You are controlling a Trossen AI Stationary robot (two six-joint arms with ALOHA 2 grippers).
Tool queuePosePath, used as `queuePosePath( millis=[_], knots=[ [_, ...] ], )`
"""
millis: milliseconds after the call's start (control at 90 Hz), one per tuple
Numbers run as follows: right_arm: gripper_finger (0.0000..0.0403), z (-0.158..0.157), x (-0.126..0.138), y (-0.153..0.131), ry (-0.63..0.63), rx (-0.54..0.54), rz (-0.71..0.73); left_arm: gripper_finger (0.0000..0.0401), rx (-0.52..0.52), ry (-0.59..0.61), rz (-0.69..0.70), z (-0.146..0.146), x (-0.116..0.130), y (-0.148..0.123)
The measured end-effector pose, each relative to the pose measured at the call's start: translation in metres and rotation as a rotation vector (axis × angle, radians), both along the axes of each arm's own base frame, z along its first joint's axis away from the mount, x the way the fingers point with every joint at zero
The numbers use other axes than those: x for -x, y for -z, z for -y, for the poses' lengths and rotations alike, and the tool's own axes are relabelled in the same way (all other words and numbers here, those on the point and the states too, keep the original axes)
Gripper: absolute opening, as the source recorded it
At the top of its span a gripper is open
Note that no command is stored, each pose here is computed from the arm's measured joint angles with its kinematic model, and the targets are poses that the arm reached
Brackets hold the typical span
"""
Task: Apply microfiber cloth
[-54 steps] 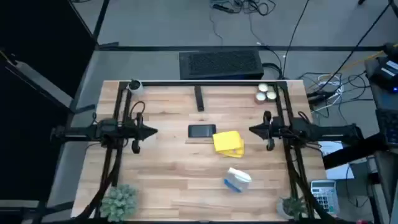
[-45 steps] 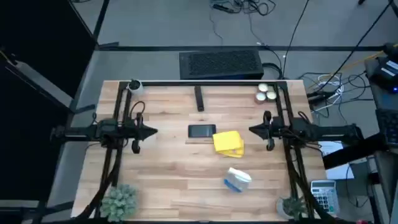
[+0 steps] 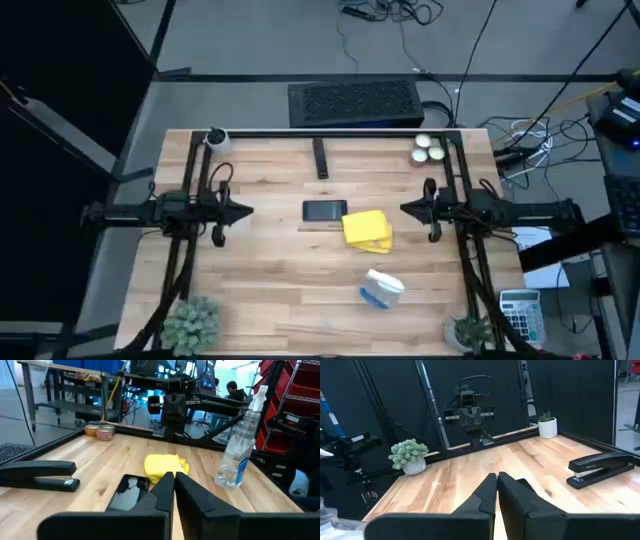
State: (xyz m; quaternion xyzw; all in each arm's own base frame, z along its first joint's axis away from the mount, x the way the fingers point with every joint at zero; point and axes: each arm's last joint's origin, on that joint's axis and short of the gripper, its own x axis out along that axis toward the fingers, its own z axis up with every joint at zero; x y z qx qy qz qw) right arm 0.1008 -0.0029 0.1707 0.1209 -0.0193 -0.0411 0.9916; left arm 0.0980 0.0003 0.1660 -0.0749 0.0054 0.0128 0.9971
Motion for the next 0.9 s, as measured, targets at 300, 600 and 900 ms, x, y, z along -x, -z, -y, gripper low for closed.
queuePosePath(
  millis=[300,600,900],
  knots=[
    [0.0,0.0,0.0,0.0,0.0,0.0,0.0,0.0001,0.0,0.0,0.0,0.0,0.0,0.0001],
    [0.0,0.0006,0.0001,-0.0027,0.017,-0.11,0.038,0.0001,-0.006,0.0,0.0,0.0,0.0,0.0],
    [0.0,0.0018,0.0003,-0.0021,0.042,-0.646,0.1,0.0001,0.0,0.0,0.0,0.0,0.0,0.0001]
  ],
)
